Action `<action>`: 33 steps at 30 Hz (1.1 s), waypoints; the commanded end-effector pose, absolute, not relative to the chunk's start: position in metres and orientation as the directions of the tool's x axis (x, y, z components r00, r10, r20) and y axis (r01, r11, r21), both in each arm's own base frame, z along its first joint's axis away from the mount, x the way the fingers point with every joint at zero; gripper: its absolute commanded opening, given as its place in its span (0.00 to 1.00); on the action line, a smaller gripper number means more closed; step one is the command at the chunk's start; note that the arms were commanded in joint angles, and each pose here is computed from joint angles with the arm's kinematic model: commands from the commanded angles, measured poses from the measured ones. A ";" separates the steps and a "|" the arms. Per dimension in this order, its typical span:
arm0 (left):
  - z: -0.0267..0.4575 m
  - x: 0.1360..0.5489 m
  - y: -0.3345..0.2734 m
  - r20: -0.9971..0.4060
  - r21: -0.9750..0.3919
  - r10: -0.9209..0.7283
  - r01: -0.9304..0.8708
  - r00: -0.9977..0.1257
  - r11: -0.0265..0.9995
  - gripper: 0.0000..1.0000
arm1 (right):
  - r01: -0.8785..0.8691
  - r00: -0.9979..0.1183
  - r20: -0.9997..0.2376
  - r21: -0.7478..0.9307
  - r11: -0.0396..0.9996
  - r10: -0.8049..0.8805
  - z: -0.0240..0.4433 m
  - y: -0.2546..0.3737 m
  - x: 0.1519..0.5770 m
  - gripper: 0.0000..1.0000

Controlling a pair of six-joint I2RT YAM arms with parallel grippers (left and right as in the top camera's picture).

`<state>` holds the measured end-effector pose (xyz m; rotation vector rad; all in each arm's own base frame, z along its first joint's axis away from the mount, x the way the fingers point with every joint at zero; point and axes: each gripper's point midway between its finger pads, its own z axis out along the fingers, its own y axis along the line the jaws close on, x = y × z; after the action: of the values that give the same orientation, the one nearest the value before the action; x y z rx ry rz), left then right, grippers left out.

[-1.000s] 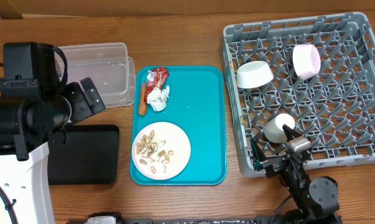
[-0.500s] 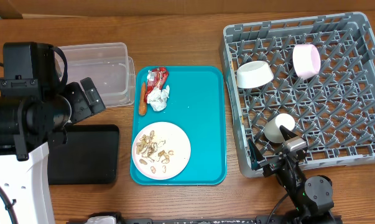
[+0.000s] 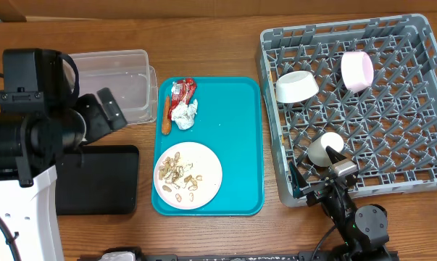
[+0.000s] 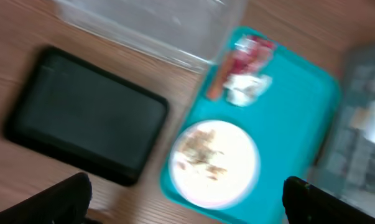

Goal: Sort waste into correct bins and load items into the dishwasher
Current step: 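Reach the left gripper to the crumpled tissue on the tray and grasp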

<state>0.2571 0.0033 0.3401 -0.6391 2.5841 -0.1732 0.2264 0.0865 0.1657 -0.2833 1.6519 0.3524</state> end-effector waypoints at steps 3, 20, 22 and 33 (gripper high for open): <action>0.349 0.279 -0.072 -0.327 -0.505 -0.381 -0.181 -0.865 0.844 1.00 | -0.387 -0.097 -0.995 0.065 0.920 0.029 0.168 0.086 0.226 1.00; 0.149 0.374 -0.110 -0.135 0.118 -0.139 -0.156 -0.981 0.981 0.86 | -0.387 -0.097 -0.995 0.065 0.920 0.029 0.168 0.086 0.226 1.00; 0.122 0.384 -0.115 -0.104 0.132 -0.139 -0.152 -0.985 0.979 0.84 | -0.387 -0.097 -0.995 0.065 0.920 0.029 0.168 0.086 0.226 1.00; 0.034 0.408 -0.124 -0.030 0.170 -0.141 -0.144 -0.990 0.975 0.57 | -0.387 -0.097 -0.995 0.065 0.920 0.029 0.168 0.086 0.226 1.00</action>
<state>0.4093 -0.1274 0.0462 -0.2172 3.0910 0.2216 0.2264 0.0866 0.1660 -0.2832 1.6512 0.3531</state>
